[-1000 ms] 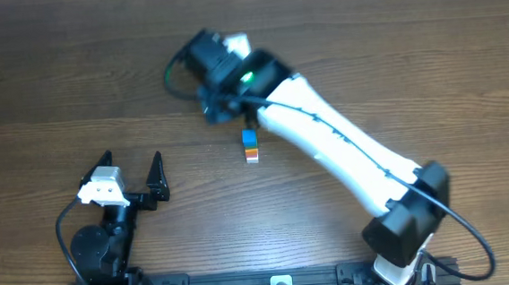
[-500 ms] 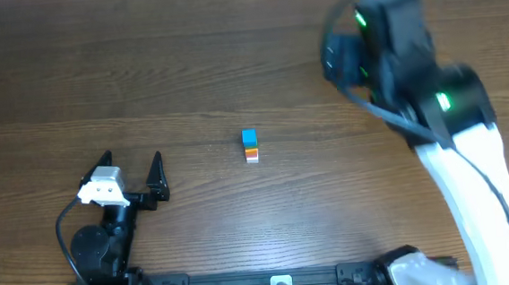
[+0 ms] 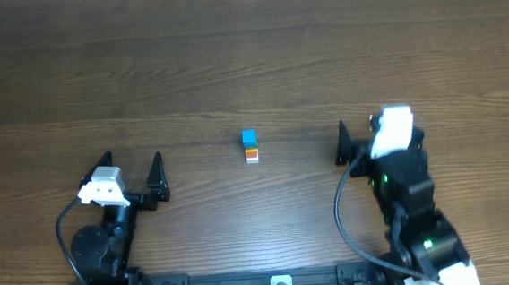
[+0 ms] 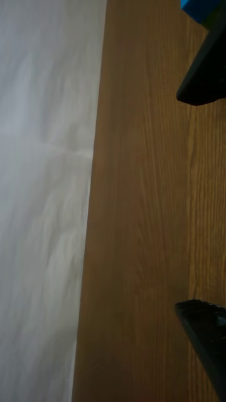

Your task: Stack Cubes

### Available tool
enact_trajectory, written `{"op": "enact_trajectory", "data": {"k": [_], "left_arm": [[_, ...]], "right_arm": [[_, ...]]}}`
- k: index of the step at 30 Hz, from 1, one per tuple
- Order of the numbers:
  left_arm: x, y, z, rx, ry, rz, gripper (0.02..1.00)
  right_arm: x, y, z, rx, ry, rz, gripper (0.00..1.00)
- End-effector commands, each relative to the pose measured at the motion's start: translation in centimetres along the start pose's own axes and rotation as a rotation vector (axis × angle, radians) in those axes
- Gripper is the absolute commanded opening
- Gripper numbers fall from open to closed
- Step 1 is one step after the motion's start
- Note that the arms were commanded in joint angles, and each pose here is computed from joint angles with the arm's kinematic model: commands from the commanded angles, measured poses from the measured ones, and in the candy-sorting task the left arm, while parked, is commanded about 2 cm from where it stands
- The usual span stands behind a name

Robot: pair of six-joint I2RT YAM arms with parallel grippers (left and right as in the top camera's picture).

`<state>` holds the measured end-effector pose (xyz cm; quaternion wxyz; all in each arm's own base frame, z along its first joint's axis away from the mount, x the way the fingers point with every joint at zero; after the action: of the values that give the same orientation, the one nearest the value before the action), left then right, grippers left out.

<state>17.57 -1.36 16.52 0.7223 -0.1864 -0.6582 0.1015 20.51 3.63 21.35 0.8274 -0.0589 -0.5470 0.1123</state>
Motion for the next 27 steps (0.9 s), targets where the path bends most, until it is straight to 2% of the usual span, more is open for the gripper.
{"op": "enact_trajectory", "data": {"k": [1,6,13,20,27], "left_arm": [[-0.1,0.1,0.0,-0.003,0.001,-0.018,1.000],[-0.1,0.1,0.0,-0.003,0.001,-0.018,1.000],[-0.1,0.1,0.0,-0.003,0.001,-0.018,0.998],[-0.1,0.1,0.0,-0.003,0.001,-0.018,1.000],[-0.1,0.1,0.0,-0.003,0.001,-0.018,1.000]], "right_arm": [[-2.1,0.0,0.7,0.027,-0.071,-0.016,0.991],[-3.6,-0.8,1.8,0.022,-0.137,-0.032,0.993],[-5.6,-1.4,2.1,-0.033,-0.129,-0.051,0.993],[-6.4,-2.2,2.2,-0.087,-0.162,-0.017,0.993],[-6.1,-1.6,2.2,-0.029,-0.213,0.077,0.993]]}}
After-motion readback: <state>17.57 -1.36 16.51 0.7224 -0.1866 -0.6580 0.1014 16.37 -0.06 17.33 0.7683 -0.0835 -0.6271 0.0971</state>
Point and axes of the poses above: each gripper's point midway between its finger pads, its own z axis back along the fingers, its own y axis along the line the jaws close on, x = y × z, the point moved 7 cm from there along z, back along the fingers, and after that the axes turned 15 degrees about z, right-handed, at the moved point
